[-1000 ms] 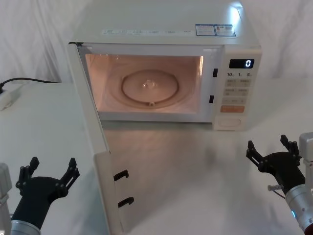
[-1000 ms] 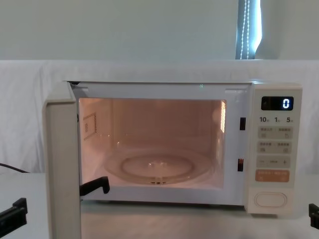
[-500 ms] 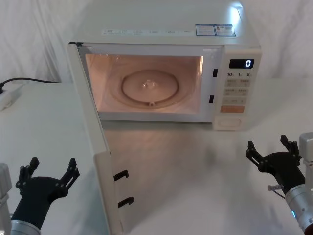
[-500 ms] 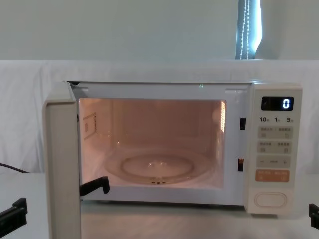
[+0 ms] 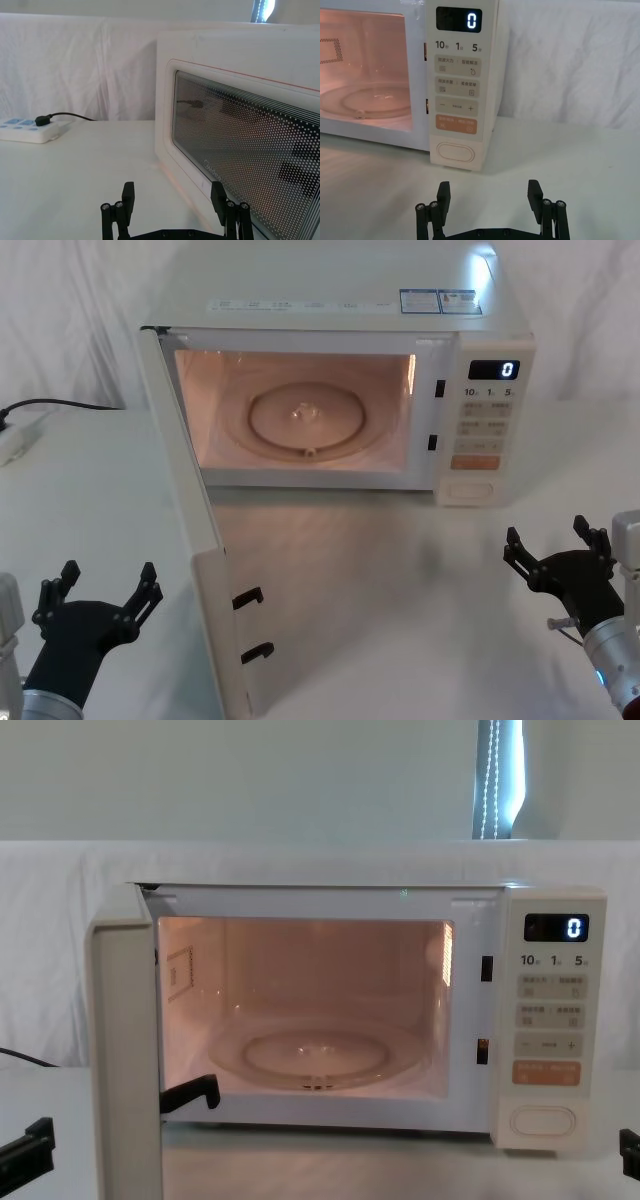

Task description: Press the button to open the microwave door with one hand; close the microwave door with the other hand.

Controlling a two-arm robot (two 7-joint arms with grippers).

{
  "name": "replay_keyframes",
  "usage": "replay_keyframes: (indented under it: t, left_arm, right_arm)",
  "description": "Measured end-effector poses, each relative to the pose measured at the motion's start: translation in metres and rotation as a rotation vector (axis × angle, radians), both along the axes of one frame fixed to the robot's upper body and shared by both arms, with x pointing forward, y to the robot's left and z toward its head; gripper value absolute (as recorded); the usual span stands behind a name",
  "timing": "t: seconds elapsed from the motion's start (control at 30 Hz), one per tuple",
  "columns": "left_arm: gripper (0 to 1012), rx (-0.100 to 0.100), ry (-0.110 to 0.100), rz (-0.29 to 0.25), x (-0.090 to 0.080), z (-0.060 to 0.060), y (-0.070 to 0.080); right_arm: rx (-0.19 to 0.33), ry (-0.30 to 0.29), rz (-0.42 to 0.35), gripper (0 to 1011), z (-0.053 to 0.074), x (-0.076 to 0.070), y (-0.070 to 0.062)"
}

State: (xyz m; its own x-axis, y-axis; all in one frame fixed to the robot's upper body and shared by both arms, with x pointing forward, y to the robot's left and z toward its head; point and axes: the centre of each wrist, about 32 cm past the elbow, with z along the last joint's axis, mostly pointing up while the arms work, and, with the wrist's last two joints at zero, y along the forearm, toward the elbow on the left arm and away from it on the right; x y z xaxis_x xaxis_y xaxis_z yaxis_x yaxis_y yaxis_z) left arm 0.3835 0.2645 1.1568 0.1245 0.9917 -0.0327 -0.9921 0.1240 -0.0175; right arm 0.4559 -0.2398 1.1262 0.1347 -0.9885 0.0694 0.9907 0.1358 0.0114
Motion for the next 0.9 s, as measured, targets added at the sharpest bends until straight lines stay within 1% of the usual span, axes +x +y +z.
replay_keyframes:
  t: [0.23,0.37,0.4,0.43,0.47,0.5,0.57,0.6,0.73,0.77,0.8,0.83,0.9]
  left_arm:
    - [1001,0.0,0.0,0.0,0.0,0.0,0.0]
    - [918,0.0,0.0,0.0,0.0,0.0,0.0]
    - [918,0.0,0.0,0.0,0.0,0.0,0.0]
    - [872,0.0,0.0,0.0,0.0,0.0,0.0]
    - [862,0.0,0.0,0.0,0.0,0.0,0.0]
    - [813,0.0,0.0,0.0,0.0,0.0,0.0]
    - [769,0.0,0.0,0.0,0.0,0.0,0.0]
    - [714,0.0,0.0,0.0,0.0,0.0,0.0]
    - [633,0.0,0.0,0.0,0.0,0.0,0.0]
    - [571,0.0,0.0,0.0,0.0,0.0,0.0]
    - [550,0.0,0.0,0.0,0.0,0.0,0.0]
    - [484,0.0,0.0,0.0,0.0,0.0,0.0]
    - [445,0.0,0.0,0.0,0.0,0.0,0.0]
  right_arm:
    - [0.0,0.0,0.0,1002,0.0,0.0,0.0]
    - [0.0,0.0,0.0,1002,0.0,0.0,0.0]
    - [0.0,0.0,0.0,1002,0.0,0.0,0.0]
    - [0.0,0.0,0.0,1002,0.0,0.0,0.0]
    - [0.0,0.0,0.0,1002,0.0,0.0,0.0]
    - [0.0,0.0,0.0,1002,0.0,0.0,0.0]
    - [0.0,0.0,0.0,1002,0.0,0.0,0.0]
    - [0.0,0.0,0.0,1002,0.0,0.0,0.0]
    - [0.0,0.0,0.0,1002,0.0,0.0,0.0]
    - [0.0,0.0,0.0,1002,0.0,0.0,0.0]
    - [0.0,0.0,0.0,1002,0.0,0.0,0.0]
    - [0.0,0.0,0.0,1002,0.0,0.0,0.0]
    - [0.0,0.0,0.0,1002,0.0,0.0,0.0]
